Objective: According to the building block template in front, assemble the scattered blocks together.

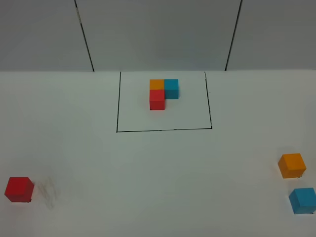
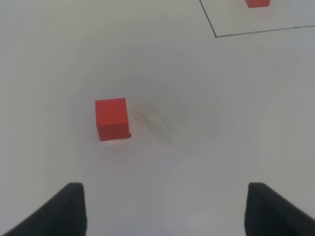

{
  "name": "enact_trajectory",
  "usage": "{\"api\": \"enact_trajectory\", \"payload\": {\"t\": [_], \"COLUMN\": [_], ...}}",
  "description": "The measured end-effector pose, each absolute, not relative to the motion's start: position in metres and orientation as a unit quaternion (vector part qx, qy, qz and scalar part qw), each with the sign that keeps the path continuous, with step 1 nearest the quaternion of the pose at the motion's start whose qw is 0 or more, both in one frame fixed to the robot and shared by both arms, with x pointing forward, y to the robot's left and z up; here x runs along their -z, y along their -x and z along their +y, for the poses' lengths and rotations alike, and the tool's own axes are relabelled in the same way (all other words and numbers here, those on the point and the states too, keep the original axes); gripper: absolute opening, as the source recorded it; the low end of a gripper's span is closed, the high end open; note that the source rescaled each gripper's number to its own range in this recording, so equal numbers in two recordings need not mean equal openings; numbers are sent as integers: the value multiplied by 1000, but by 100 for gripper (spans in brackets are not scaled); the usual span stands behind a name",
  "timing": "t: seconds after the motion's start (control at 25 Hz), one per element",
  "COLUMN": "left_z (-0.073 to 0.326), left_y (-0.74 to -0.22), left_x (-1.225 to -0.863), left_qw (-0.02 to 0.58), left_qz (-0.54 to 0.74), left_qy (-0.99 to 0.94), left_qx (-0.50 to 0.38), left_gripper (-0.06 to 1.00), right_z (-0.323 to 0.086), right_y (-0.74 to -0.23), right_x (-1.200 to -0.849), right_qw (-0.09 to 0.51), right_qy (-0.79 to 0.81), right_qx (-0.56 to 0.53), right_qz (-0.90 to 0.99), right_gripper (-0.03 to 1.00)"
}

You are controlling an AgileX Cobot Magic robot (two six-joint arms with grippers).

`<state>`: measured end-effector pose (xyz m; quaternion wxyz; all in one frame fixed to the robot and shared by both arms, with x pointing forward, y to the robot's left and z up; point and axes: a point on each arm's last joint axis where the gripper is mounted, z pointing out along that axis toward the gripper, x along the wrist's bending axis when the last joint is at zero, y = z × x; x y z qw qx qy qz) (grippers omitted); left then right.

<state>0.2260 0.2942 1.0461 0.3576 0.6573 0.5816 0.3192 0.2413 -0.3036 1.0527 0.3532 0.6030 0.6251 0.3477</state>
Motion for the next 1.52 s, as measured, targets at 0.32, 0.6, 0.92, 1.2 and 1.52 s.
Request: {"api": "enact_trajectory", "payload": {"t": [0.32, 0.6, 0.92, 1.2, 1.52], "left_z": [294, 303, 307, 314, 318], "left_y": [-226, -226, -238, -262, -304], "left_x": [-1046, -1046, -1052, -1080, -1100], "left_qw": [358, 331, 289, 217, 148], "left_qz": [582, 604, 637, 664, 695], "left_qy": [-657, -638, -637, -645, -650], "left_qx": [-319, -345, -324, -309, -270], "left_gripper": [69, 69, 69, 69, 69], "right_z": [-304, -304, -304, -304, -304], "right_y": [-241, -241, -241, -241, -241], "right_x": [-1053, -1053, -1053, -1053, -1053], "right_qw": [353, 353, 353, 353, 353], "right_qy": [-603, -603, -603, -603, -603], "right_qx": [-348, -348, -348, -348, -348], "right_qz": [625, 625, 625, 625, 625], "right_gripper": [0, 0, 0, 0, 0]}}
